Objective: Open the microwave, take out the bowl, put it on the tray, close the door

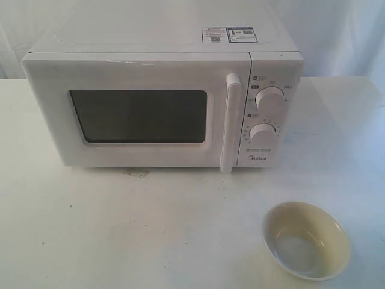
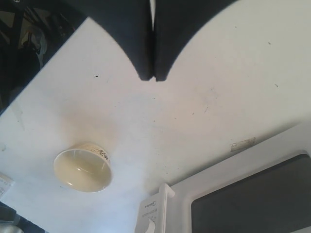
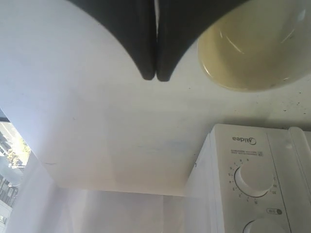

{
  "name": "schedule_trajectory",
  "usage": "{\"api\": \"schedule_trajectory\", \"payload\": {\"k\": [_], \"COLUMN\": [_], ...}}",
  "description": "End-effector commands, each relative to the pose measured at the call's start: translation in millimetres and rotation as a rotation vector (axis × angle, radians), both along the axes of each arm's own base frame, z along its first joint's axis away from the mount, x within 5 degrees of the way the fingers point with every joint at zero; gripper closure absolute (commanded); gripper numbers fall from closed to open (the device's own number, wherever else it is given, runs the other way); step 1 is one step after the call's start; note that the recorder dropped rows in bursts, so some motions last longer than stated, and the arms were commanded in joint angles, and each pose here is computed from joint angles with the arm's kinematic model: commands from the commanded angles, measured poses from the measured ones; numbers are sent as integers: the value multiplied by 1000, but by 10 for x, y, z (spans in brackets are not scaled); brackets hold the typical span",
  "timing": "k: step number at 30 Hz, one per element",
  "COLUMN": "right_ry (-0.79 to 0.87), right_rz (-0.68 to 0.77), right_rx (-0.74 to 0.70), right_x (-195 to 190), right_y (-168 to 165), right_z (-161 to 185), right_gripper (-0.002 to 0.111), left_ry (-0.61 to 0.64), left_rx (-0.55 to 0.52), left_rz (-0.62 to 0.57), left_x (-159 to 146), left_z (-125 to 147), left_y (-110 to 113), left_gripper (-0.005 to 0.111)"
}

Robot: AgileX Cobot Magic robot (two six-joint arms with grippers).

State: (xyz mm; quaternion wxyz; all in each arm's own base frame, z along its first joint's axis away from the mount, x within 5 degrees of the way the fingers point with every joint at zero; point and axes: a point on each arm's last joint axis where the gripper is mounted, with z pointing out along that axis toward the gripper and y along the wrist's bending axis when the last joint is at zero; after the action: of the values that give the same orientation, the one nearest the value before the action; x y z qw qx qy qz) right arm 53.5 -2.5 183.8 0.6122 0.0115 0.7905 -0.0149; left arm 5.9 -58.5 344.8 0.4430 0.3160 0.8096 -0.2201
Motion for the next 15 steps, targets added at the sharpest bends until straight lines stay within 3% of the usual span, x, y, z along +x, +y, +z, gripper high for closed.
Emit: {"api": "schedule_trajectory", "payload": {"k": [1, 15], "right_ry": [2, 2], "right_rz": [-5, -5], "right_rx": [4, 1], "right_x": [-1, -1], "right_y": [-2, -3], "right_z": [-14, -14], "right_gripper": [108, 108], "left_ry": [37, 27], "left_rx": [4, 0], "left_rz": [-30, -22], "left_x": [-46, -36], "left_z": [-37, -29], "left_y": [-12, -11], "left_gripper": [107, 107]}}
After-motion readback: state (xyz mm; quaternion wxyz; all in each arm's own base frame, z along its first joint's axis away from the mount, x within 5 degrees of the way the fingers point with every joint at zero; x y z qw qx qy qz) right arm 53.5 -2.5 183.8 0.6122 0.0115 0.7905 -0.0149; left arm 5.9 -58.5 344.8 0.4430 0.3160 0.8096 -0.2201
